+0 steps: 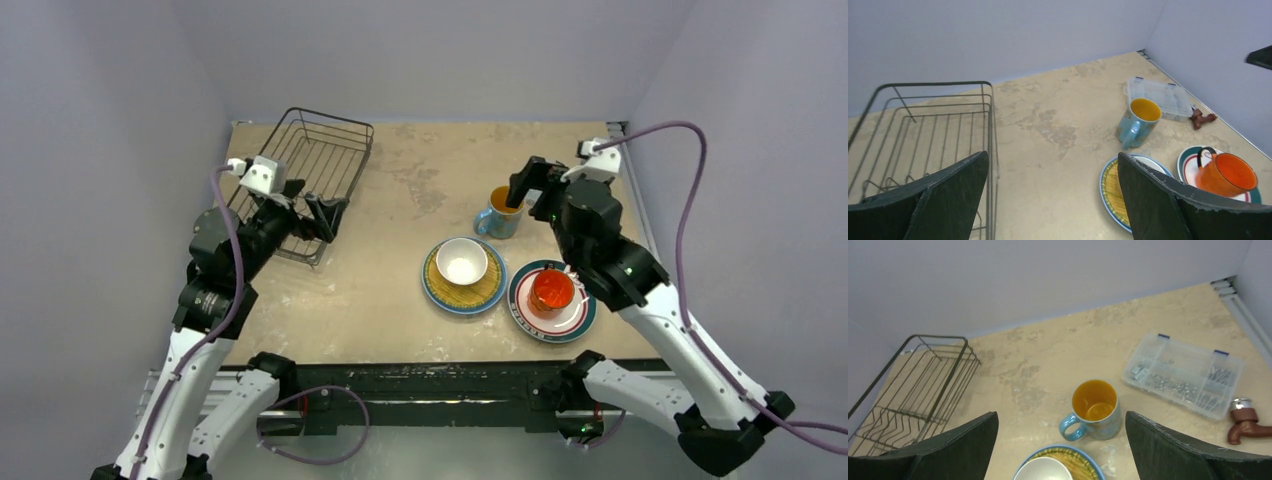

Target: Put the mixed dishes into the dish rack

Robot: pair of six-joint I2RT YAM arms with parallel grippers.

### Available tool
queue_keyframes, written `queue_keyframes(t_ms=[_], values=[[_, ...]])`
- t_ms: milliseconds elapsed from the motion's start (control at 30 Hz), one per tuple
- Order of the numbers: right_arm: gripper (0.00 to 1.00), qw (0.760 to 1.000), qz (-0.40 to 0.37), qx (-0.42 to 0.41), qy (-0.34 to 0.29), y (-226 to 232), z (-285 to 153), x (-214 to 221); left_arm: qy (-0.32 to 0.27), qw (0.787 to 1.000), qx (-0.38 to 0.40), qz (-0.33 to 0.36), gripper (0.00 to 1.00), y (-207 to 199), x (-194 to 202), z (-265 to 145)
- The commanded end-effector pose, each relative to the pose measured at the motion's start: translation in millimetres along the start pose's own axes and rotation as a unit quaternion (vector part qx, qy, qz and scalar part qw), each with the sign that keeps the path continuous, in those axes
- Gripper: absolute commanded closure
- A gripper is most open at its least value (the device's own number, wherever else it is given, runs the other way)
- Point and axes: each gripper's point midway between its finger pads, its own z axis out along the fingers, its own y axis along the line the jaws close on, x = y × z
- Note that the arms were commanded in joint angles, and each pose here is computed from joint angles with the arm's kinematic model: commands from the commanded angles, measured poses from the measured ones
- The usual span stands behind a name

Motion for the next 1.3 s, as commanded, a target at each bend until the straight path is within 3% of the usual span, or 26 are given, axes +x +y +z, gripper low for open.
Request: queue_keyframes(t_ms=[0,167,333,533,867,1033,1267], values=[[0.01,0.998,0.035,-0.05,0.034,31,18,25,-0.007,0.997,0.072,-0.023,0.0,-27,-13,8],[0.01,0.991,0.021,-0.091,0.095,52,35,71,0.014,0.994,0.102,-0.035,0.0,-37,-5,14],[0.01,0.981,-0.049,-0.095,0.161,51,51,124,0.041,0.99,0.126,-0.044,0.0,-46,5,21],[0.01,0.94,-0.166,-0.115,0.273,59,47,207,0.072,0.988,0.126,-0.057,0.0,-48,15,28],[0.01,0.895,-0.31,-0.09,0.308,90,26,288,0.098,0.987,0.111,-0.06,0.0,-43,24,33],[0.13,0.887,-0.34,-0.052,0.308,81,27,307,0.105,0.987,0.107,-0.062,0.0,-43,28,34],[0.44,0.893,-0.344,-0.05,0.285,76,31,314,0.118,0.985,0.106,-0.068,0.0,-44,30,35]])
